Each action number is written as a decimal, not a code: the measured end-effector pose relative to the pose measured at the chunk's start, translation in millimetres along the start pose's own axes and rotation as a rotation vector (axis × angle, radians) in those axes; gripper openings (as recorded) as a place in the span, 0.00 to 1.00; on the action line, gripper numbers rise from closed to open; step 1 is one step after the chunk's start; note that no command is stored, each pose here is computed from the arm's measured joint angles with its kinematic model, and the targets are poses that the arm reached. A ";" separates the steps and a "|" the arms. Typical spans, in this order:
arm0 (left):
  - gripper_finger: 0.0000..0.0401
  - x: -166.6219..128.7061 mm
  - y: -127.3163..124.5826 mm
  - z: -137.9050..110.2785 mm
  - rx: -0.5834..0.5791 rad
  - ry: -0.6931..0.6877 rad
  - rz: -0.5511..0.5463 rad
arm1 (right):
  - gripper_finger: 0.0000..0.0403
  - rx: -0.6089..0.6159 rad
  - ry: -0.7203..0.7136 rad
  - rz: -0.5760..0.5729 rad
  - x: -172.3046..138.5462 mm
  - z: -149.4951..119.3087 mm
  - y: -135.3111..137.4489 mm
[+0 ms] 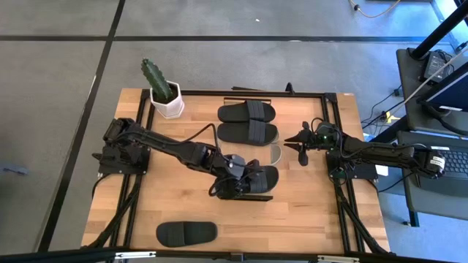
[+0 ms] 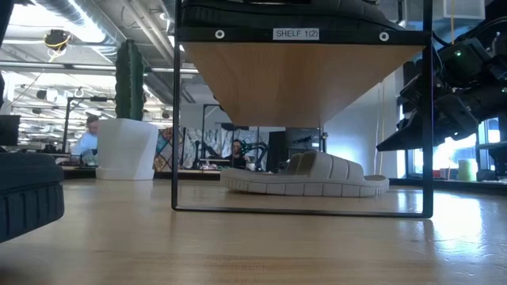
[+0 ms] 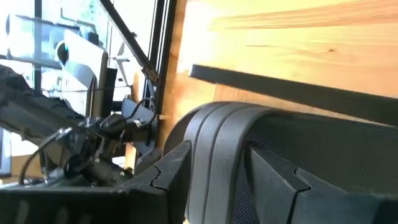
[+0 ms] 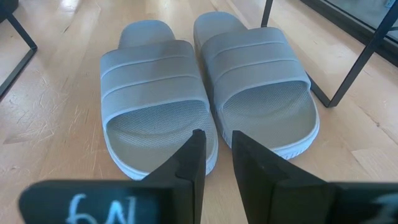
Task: Pick and place slides into the shelf
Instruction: Put the black slipper on the shelf
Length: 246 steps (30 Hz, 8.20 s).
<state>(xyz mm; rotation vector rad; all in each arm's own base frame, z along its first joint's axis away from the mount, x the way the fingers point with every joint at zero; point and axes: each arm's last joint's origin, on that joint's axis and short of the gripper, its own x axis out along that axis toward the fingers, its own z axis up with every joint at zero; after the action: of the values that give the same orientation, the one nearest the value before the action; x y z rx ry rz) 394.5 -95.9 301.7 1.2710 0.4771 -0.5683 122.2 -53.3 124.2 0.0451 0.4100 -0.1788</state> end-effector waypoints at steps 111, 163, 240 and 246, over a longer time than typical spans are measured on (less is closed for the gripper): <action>0.35 15.0 -156.9 84.2 -2.581 1.823 -0.349 | 0.20 -0.218 -0.355 -0.118 -6.7 35.5 -3.9; 0.35 33.8 -180.8 83.0 -2.382 1.880 -0.410 | 0.20 -0.214 -0.355 -0.117 -6.7 35.5 -3.9; 0.01 -135.9 -49.7 85.1 -0.981 0.101 -0.011 | 0.20 -0.200 -0.354 -0.114 -6.6 35.4 -3.8; 0.01 -149.4 -28.7 65.6 -0.617 0.076 0.090 | 0.20 -0.181 -0.317 -0.106 -5.3 31.9 -3.8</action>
<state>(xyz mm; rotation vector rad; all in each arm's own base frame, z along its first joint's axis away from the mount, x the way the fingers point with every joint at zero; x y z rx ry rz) 262.5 -145.5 388.6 0.7188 0.5985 -0.2624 129.2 -58.7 155.5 -0.1816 0.1112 -0.2484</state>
